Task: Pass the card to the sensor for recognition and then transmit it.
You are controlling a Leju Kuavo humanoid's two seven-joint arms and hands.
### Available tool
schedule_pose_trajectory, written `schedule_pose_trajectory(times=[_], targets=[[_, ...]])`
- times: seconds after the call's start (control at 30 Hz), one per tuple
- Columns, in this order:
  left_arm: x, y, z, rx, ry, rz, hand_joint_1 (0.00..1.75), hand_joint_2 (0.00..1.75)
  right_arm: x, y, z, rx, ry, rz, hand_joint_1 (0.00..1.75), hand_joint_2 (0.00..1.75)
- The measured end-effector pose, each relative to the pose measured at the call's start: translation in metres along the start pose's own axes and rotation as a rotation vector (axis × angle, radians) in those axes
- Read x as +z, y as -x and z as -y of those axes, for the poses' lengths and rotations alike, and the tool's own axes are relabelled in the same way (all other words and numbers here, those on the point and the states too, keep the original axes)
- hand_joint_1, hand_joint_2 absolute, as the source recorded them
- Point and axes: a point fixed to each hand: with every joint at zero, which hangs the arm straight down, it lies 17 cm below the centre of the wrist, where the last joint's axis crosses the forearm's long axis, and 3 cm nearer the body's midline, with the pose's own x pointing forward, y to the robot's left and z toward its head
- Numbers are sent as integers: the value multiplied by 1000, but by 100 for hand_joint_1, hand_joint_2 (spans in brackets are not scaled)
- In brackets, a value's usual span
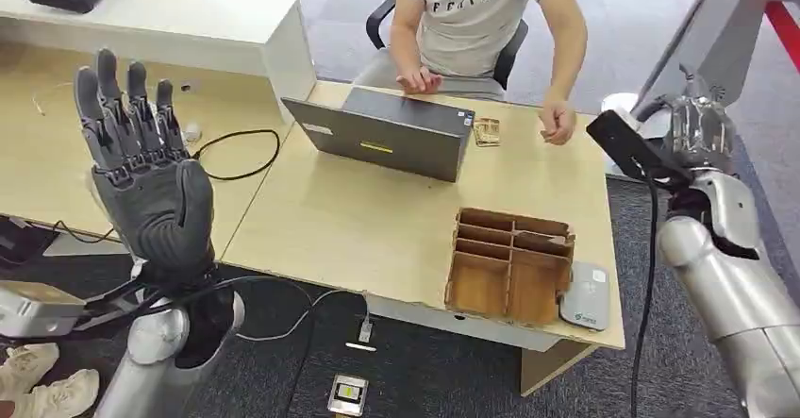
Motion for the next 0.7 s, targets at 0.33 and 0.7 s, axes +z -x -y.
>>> schedule_pose_trajectory(times=[0.33,0.7], targets=[[7,4,-2,-25,-3,-26,0,175,23,20,27,-65,103,-27,175,175],[15,3,-7,-46,-15,-43,0,175,106,98,-13,-156,123,-185,175,175]])
